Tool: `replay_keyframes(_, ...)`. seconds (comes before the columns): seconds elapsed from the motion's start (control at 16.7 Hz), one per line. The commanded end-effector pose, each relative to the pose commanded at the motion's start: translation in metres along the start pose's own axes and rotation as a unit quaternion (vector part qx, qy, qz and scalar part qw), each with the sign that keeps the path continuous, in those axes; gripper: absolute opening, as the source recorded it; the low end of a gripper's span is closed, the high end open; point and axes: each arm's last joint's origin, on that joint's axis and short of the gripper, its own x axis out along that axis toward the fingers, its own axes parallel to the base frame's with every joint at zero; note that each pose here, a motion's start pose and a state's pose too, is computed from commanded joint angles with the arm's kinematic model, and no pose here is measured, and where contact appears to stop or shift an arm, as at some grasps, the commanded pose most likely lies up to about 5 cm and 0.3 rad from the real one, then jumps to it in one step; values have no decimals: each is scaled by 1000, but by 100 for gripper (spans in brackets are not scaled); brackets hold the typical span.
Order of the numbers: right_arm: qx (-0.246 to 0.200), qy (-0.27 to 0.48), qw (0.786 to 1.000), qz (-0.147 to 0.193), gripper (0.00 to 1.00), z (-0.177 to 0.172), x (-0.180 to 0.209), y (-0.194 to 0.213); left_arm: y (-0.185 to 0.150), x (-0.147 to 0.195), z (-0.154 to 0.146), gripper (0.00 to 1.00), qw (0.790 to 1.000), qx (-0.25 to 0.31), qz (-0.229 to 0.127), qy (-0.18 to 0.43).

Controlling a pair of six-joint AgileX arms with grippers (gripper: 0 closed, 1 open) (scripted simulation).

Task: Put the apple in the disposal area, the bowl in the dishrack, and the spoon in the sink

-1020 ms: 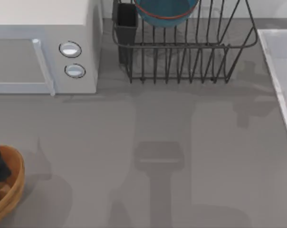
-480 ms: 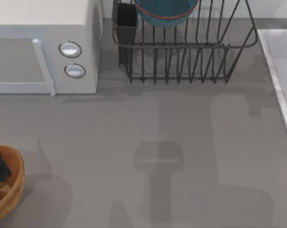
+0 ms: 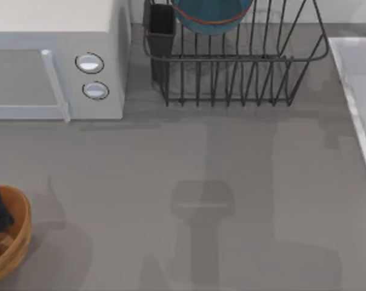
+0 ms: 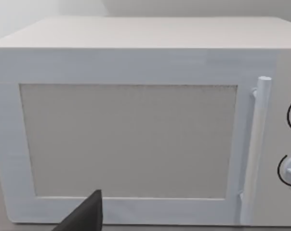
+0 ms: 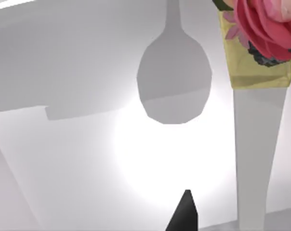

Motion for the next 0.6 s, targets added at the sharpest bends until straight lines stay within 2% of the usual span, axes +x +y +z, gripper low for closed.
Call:
replay_keyframes(0.36,0,2,1000,3,0,-3,29,2,0,0,0,100,1000,0,0,0)
replay_keyframes(0.6,0,1,1000,2,0,-3,31,2,0,0,0,100,1000,0,0,0)
